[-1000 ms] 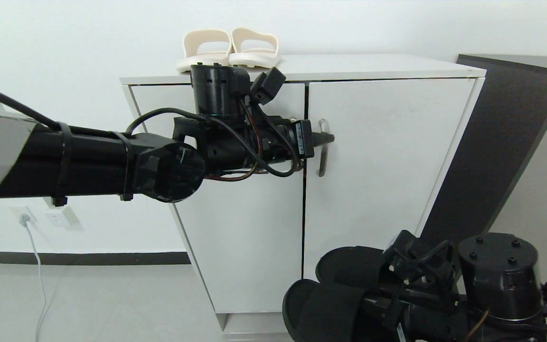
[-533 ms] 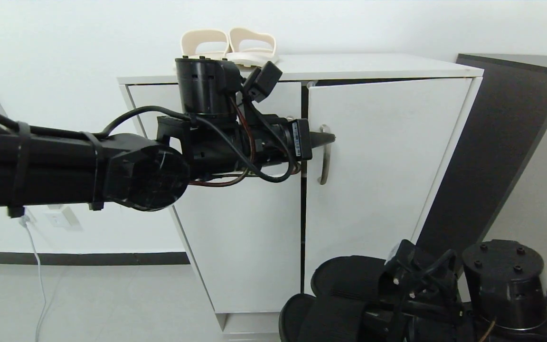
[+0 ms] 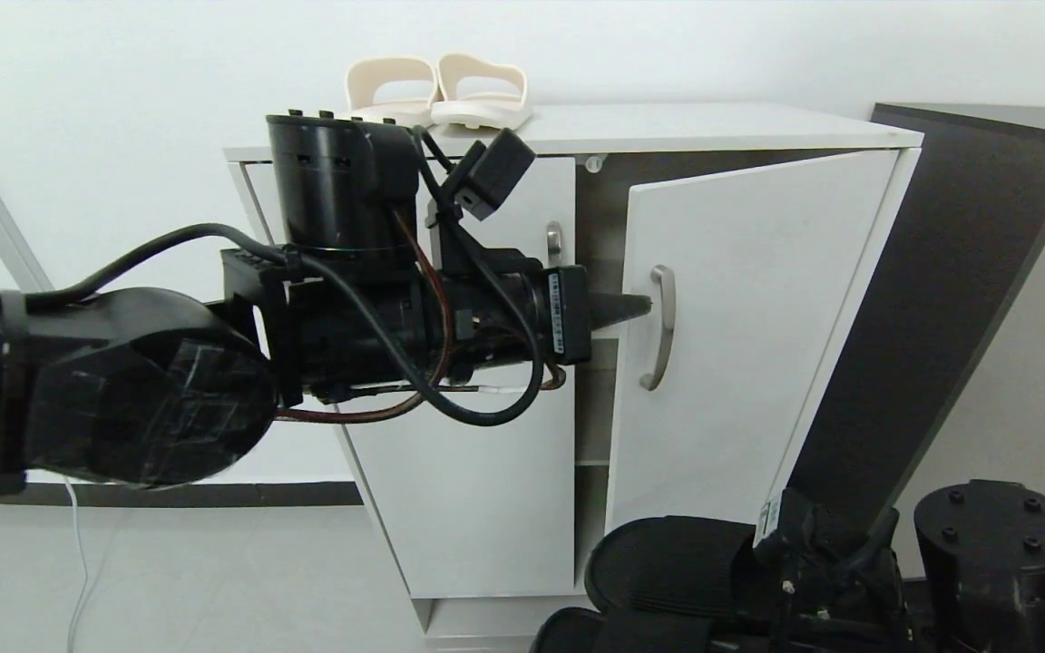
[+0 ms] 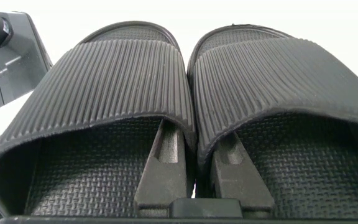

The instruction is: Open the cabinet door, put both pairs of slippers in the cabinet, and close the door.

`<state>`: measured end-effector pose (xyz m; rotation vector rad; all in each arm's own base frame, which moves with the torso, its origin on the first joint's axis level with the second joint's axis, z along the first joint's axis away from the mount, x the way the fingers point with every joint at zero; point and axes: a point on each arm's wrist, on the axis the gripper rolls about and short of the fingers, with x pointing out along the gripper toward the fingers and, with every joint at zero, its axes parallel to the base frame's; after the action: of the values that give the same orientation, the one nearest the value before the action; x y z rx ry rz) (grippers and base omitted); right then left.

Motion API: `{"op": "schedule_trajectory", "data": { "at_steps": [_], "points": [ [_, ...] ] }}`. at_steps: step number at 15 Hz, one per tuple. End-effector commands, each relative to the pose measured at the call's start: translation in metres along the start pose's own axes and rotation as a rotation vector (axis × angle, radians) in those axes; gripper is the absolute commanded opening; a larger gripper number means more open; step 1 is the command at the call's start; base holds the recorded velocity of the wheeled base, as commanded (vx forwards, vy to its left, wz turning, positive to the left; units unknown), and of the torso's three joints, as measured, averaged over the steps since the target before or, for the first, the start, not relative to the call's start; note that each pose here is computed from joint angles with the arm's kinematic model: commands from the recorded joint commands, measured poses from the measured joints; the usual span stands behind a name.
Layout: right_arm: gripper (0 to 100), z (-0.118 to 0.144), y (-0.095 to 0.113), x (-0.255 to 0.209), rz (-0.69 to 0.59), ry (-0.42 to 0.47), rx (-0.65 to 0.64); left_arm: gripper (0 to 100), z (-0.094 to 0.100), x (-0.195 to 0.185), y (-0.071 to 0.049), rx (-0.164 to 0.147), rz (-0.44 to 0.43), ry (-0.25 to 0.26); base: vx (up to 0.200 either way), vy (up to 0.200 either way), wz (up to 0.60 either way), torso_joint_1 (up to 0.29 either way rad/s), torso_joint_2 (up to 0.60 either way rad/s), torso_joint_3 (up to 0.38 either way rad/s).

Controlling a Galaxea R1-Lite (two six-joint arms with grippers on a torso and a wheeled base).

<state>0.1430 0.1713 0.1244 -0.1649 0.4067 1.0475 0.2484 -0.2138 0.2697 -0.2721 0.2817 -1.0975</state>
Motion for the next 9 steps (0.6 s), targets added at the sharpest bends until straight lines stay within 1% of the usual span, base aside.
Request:
{"op": "schedule_trajectory", "data": {
  "at_steps": [1,2,4,5,6,7,9],
  "points": [
    [0,0.000,0.000,-0.001,0.001,-0.004,-0.002,0,0.004,-0.016,-0.011,0.012,-0.012,-0.021,0.000,0.000,0.00,0.000,0.00,0.000],
    [0,0.000,0.000,-0.001,0.001,-0.004,-0.003,0,0.005,-0.017,-0.009,0.014,-0.010,-0.043,0.000,0.000,0.00,0.000,0.00,0.000],
    [0,0.000,0.001,-0.001,0.002,-0.001,-0.021,0,0.007,-0.016,0.001,0.021,0.008,-0.071,0.000,0.000,0.00,0.000,0.00,0.000],
    [0,-0.001,0.001,-0.001,0.002,0.002,-0.020,0,0.006,-0.014,0.003,0.022,0.010,-0.074,0.000,0.000,0.00,0.000,0.00,0.000],
    [0,-0.003,0.002,-0.002,0.006,0.006,-0.021,0,0.003,-0.008,0.011,0.017,0.020,-0.068,0.000,0.000,0.00,0.000,0.00,0.000],
    [0,-0.003,0.003,-0.002,0.010,0.010,-0.023,0,0.001,-0.005,0.014,0.016,0.022,-0.068,0.000,0.000,0.00,0.000,0.00,0.000],
    [0,-0.005,0.007,-0.002,0.026,0.018,-0.028,0,-0.005,0.011,0.024,0.015,0.022,-0.072,0.000,0.000,0.00,0.000,0.00,0.000]
  ]
}}
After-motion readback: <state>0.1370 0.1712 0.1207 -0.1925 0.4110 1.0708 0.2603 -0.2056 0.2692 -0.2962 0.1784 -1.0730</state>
